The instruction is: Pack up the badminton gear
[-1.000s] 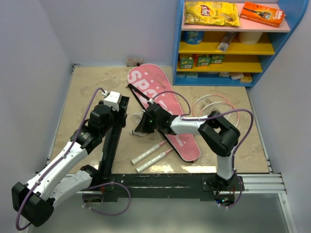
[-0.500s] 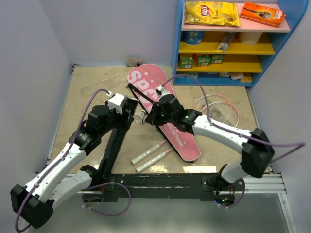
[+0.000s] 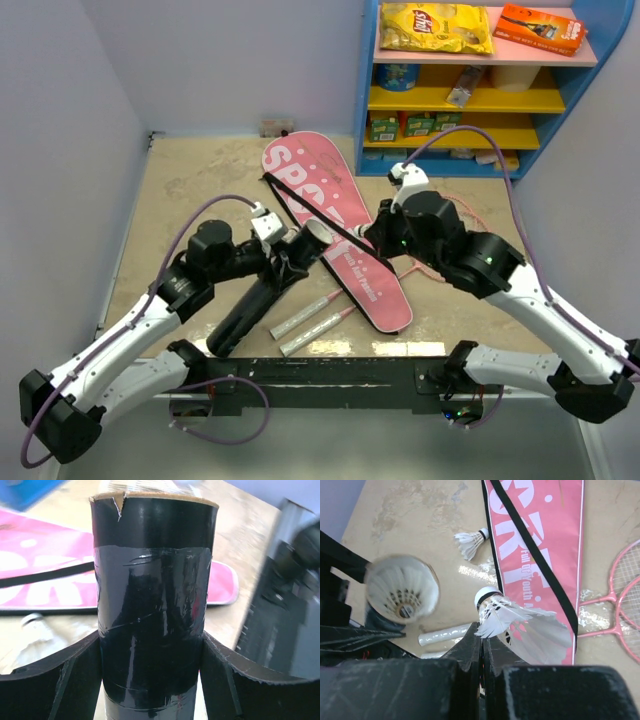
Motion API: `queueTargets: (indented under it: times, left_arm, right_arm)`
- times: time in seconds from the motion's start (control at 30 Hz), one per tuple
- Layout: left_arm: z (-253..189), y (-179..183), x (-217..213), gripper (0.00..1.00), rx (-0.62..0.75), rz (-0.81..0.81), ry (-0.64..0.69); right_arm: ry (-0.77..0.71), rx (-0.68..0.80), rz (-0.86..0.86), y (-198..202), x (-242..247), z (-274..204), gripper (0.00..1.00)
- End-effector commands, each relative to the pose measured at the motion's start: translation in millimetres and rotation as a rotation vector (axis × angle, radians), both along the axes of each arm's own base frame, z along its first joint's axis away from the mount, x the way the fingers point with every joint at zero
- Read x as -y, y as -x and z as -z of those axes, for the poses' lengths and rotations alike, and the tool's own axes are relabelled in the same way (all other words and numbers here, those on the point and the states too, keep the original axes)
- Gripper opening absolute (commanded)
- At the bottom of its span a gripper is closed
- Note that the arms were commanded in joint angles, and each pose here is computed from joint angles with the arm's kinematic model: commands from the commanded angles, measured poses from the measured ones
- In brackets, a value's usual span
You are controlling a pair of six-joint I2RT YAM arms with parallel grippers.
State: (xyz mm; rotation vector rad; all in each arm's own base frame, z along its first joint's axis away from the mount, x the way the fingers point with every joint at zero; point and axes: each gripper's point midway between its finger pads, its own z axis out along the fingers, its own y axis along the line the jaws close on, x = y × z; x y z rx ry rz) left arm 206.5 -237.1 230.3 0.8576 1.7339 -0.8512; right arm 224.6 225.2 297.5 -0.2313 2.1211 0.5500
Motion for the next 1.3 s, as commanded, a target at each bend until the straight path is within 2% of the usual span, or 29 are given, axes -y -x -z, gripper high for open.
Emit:
queueTargets:
  times: [0.0, 0.17, 0.37, 0.9, 1.27]
  left_arm:
    - [-7, 40, 34, 0.20, 0.076, 0.257, -0.005]
    - [6, 68, 47, 0.20, 0.044, 0.385, -0.029]
    - [5, 80, 51, 0.21, 0.048, 0.436, -0.023]
    - [-5, 91, 50, 0.21, 0.074, 0.469, 0.012]
    - [-14, 96, 47, 0.22, 0.099, 0.486, 0.037]
  right_arm:
    - [0.053, 0.043, -0.042, 19, 27, -26, 0.00]
    - [-0.021, 0.022, -0.234, 56, 17, -43, 0.00]
    - [-0.054, -0.038, -0.409, 84, 3, -41, 0.00]
    - [-0.112, -0.128, -0.553, 90, -37, -12, 0.00]
    - [-0.216, -0.215, -0.642, 97, -70, 14, 0.00]
